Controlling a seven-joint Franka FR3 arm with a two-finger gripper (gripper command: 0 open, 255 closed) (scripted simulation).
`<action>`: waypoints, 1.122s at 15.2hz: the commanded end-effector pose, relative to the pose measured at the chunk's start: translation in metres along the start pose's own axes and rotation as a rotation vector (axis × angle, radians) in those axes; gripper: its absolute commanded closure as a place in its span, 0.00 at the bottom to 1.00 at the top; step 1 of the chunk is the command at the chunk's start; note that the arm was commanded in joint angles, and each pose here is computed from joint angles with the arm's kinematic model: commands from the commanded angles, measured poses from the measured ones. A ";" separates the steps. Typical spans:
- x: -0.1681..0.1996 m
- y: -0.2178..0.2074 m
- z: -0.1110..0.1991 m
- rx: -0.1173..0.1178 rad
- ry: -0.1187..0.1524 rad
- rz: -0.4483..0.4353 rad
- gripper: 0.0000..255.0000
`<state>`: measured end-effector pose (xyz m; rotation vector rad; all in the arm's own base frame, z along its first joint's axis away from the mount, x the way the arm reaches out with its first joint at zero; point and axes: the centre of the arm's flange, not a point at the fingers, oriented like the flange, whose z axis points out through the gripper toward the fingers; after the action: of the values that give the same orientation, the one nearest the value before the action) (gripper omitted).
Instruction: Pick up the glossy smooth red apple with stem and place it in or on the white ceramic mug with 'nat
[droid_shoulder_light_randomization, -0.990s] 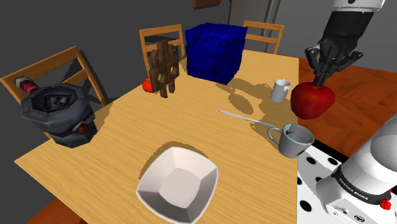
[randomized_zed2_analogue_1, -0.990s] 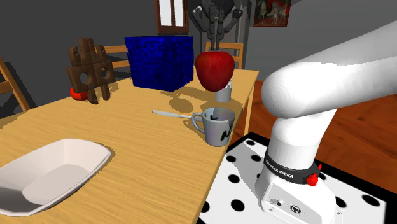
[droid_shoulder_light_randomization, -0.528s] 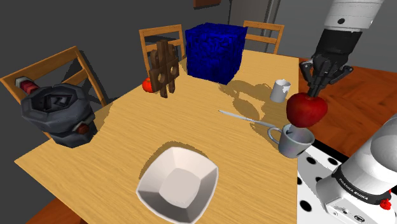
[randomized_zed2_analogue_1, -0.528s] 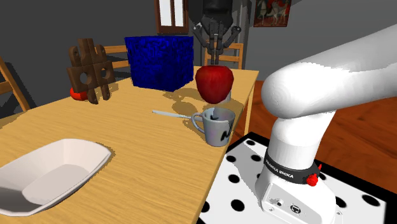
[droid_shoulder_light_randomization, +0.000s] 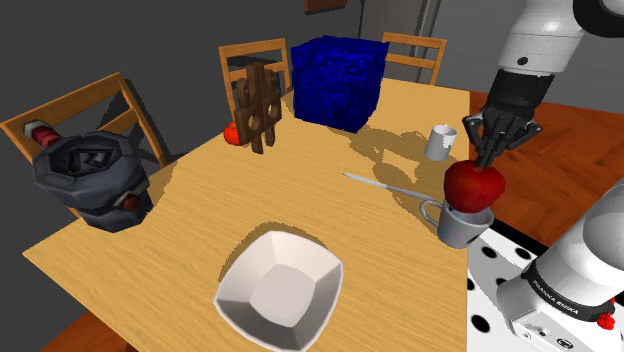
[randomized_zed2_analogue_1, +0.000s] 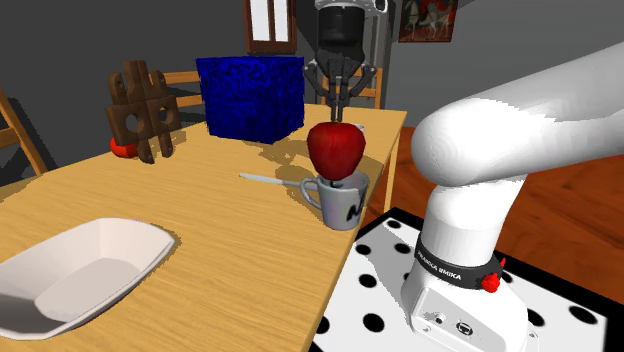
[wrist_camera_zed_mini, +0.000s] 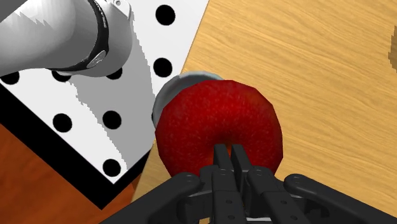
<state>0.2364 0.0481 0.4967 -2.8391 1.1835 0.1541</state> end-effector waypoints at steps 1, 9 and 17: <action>0.001 0.000 0.002 -0.001 -0.001 0.000 1.00; 0.001 -0.001 0.003 -0.001 -0.001 0.000 0.00; 0.001 0.000 -0.048 -0.001 -0.001 0.000 0.00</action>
<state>0.2417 0.0444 0.5373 -2.8397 1.1833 0.1561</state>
